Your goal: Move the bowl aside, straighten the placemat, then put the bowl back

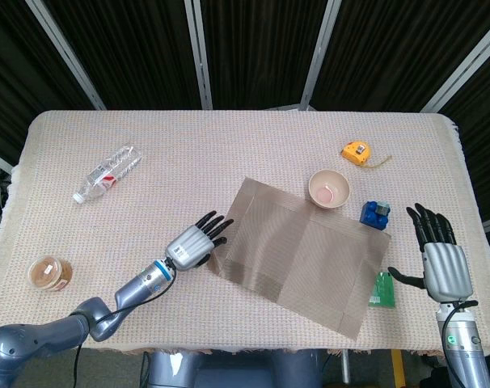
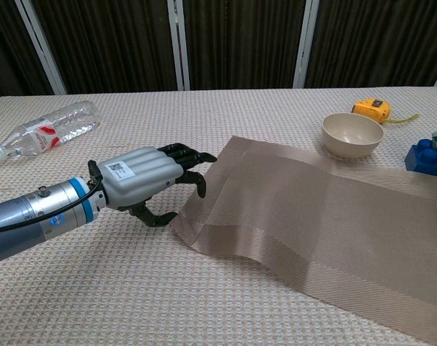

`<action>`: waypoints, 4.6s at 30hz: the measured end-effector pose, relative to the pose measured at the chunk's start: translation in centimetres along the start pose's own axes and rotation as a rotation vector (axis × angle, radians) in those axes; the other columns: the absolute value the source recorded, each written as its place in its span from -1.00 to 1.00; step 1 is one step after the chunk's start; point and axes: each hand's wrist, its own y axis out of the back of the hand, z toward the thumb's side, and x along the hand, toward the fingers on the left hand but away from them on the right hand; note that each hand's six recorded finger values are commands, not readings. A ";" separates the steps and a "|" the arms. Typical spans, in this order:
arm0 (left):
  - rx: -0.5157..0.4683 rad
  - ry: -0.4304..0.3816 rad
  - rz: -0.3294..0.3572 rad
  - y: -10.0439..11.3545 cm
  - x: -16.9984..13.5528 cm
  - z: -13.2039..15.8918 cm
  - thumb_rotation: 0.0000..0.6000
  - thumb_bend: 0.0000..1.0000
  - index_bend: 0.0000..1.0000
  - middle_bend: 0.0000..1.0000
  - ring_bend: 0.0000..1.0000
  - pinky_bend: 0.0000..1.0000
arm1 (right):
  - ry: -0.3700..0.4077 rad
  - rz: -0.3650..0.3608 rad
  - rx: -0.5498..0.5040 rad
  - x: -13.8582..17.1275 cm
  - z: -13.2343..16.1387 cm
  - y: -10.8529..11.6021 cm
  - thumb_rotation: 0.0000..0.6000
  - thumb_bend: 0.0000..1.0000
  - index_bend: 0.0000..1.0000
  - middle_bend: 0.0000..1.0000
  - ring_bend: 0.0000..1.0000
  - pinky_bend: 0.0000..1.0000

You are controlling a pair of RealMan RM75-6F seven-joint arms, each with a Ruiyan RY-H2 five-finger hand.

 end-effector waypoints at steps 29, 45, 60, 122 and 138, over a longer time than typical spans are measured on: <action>-0.099 0.053 -0.027 -1.8 0.1 1.4 1.00 -0.10 0.26 -1.00 -1.00 -1.00 | 0.033 -0.024 -0.020 0.4 0.6 1.0 1.00 -1.00 -1.00 -1.00 -1.00 -1.00; -0.122 0.061 0.008 -0.7 0.1 1.3 1.00 -0.09 0.39 -1.00 -1.00 -1.00 | 0.048 -0.038 -0.034 0.7 1.0 1.6 1.00 -1.00 -1.00 -1.00 -1.00 -1.00; -0.135 0.087 0.017 -0.2 -0.4 0.9 1.00 -0.07 0.43 -1.00 -1.00 -1.00 | 0.054 -0.046 -0.044 0.8 1.1 1.9 1.00 -1.00 -1.00 -1.00 -1.00 -1.00; -0.150 0.163 -0.346 1.1 -18.4 3.1 1.00 -0.78 -1.00 -1.00 -1.00 -1.00 | 0.092 -0.084 -0.038 1.8 2.3 3.0 1.00 -1.00 -1.00 -1.00 -1.00 -1.00; -0.182 0.361 -0.099 10.7 -22.0 -3.3 1.00 -0.89 -1.00 -1.00 -1.00 -1.00 | 0.033 -0.027 -0.012 0.6 0.3 1.5 1.00 -1.00 -1.00 -1.00 -1.00 -1.00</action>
